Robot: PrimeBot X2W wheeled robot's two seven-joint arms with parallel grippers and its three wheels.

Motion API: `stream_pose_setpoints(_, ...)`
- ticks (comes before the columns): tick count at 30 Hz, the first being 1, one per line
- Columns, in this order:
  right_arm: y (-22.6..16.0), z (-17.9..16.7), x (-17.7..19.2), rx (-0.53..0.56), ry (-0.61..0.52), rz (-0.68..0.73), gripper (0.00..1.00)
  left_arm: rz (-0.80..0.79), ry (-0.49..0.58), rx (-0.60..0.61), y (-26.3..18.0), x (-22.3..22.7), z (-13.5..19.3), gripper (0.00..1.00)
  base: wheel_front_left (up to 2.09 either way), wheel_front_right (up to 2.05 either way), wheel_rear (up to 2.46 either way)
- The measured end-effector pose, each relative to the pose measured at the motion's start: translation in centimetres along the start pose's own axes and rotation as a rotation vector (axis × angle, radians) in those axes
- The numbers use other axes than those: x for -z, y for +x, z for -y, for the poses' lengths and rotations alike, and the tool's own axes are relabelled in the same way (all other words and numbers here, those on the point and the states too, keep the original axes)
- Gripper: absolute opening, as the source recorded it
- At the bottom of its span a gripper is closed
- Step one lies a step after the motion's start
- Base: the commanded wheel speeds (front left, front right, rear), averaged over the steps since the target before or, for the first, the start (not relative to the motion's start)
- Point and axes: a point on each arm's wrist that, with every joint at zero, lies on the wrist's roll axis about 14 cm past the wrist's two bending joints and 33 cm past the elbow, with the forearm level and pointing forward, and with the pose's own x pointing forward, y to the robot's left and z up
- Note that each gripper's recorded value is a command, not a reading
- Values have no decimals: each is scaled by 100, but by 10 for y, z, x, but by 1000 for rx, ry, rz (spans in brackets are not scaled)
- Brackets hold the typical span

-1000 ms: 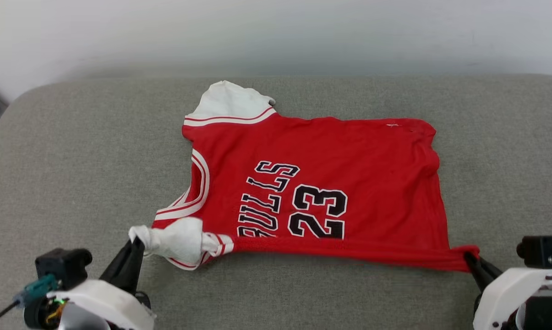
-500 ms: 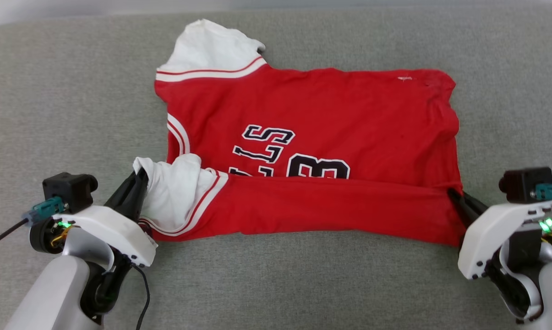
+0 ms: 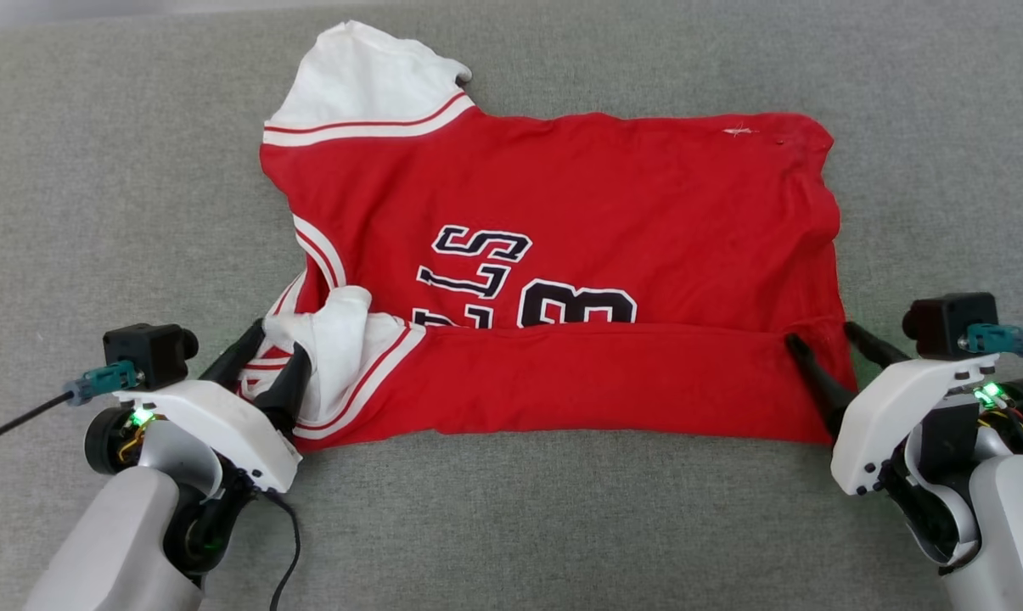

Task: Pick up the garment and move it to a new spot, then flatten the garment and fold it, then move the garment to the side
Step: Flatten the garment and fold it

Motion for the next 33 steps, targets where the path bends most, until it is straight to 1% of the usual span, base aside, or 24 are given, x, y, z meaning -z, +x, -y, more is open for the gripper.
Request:
stream_pose_setpoints(3, -6, 0, -20, -1, 0, 107, 100, 35, 10, -23, -5, -11, -6, 100, 0, 0, 0)
stream_pose_setpoints(8, -28, 0, -71, 8, -19, 342, 100, 66, 53, -78, -23, -33, -20, 100, 0, 0, 0)
stream_pose_setpoints(10, -44, -2, -89, 13, -31, 433, 100, 53, 82, -97, -37, -46, -26, 100, 0, 0, 0)
stream_pose_setpoints(11, -49, -2, -91, 14, -31, 447, 100, 30, 97, -101, -43, -47, -28, 100, 0, 0, 0)
stream_pose_setpoints(12, -53, -4, -92, 13, -28, 458, 100, 0, 111, -95, -48, -46, -28, 100, 0, 0, 0)
stream_pose_setpoints(14, -61, -7, -92, 11, -26, 472, 100, -58, 104, -82, -57, -44, -25, 100, 0, 0, 0)
stream_pose_setpoints(18, -67, -9, -82, 18, -9, 449, 100, -197, 98, -66, -69, -31, -22, 100, 0, 0, 0)
stream_pose_setpoints(20, -68, -9, -80, 22, 2, 446, 100, -255, 76, -51, -72, -21, -17, 100, 0, 0, 0)
stream_pose_setpoints(26, -61, -5, -69, 36, 24, 414, 100, -404, 12, -22, -67, 9, -10, 100, 0, 0, 0)
stream_pose_setpoints(33, -53, 8, -64, 68, 29, 403, 100, -494, -23, -16, -47, 27, -15, 100, 0, 0, 0)
